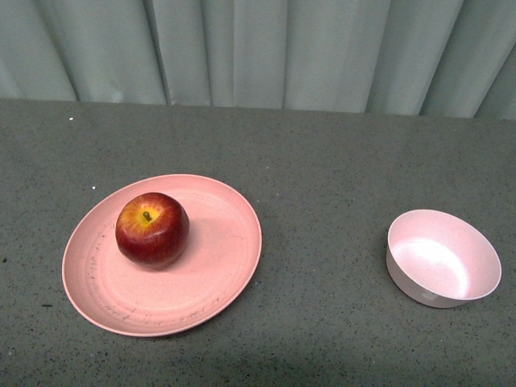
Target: Move apple from plate to bowl
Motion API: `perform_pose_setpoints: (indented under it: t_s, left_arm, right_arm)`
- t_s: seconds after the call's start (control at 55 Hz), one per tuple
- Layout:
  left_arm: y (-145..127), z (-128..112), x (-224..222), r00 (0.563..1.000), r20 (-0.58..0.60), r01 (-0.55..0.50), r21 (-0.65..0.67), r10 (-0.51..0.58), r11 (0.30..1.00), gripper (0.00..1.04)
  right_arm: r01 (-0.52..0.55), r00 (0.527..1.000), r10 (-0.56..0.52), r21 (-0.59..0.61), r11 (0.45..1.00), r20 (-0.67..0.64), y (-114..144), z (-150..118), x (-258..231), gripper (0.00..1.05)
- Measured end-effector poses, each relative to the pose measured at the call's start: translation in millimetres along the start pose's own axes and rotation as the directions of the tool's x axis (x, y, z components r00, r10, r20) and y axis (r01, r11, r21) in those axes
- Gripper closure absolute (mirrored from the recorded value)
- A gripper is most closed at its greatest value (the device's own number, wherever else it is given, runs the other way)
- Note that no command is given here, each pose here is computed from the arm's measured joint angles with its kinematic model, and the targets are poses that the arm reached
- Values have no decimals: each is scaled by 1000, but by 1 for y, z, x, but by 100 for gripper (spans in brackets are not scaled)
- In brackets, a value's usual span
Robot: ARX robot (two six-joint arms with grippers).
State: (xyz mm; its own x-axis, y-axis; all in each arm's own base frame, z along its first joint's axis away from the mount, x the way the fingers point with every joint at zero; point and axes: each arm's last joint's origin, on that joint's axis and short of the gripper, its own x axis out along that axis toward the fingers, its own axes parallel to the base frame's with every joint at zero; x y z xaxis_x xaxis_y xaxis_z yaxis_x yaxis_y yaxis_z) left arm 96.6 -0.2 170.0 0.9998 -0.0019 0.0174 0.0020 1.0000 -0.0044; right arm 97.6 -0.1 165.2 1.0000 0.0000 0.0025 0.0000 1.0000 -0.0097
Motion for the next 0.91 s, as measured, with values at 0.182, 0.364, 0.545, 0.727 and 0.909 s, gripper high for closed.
perform_pose_setpoints:
  t_s: [0.182,0.364,0.545,0.727,0.909]
  left_arm:
    - [0,0,0,1000,0,0,0,0,1000,7]
    - [0,0,0,1000,0,0,0,0,1000,7]
    - [0,0,0,1000,0,0,0,0,1000,7]
    - [0,0,0,1000,0,0,0,0,1000,7]
    - [0,0,0,1000,0,0,0,0,1000,7]
  right_arm:
    - [0,1000,0,0,1000,0,0,0,0,9]
    - [0,1000,0,0,1000,0,0,0,0,9]
    - [0,1000,0,0,1000,0,0,0,0,9]
    - [0,1000,0,0,1000,0,0,0,0,9]
    - [0,1000,0,0,1000,0,0,0,0,9]
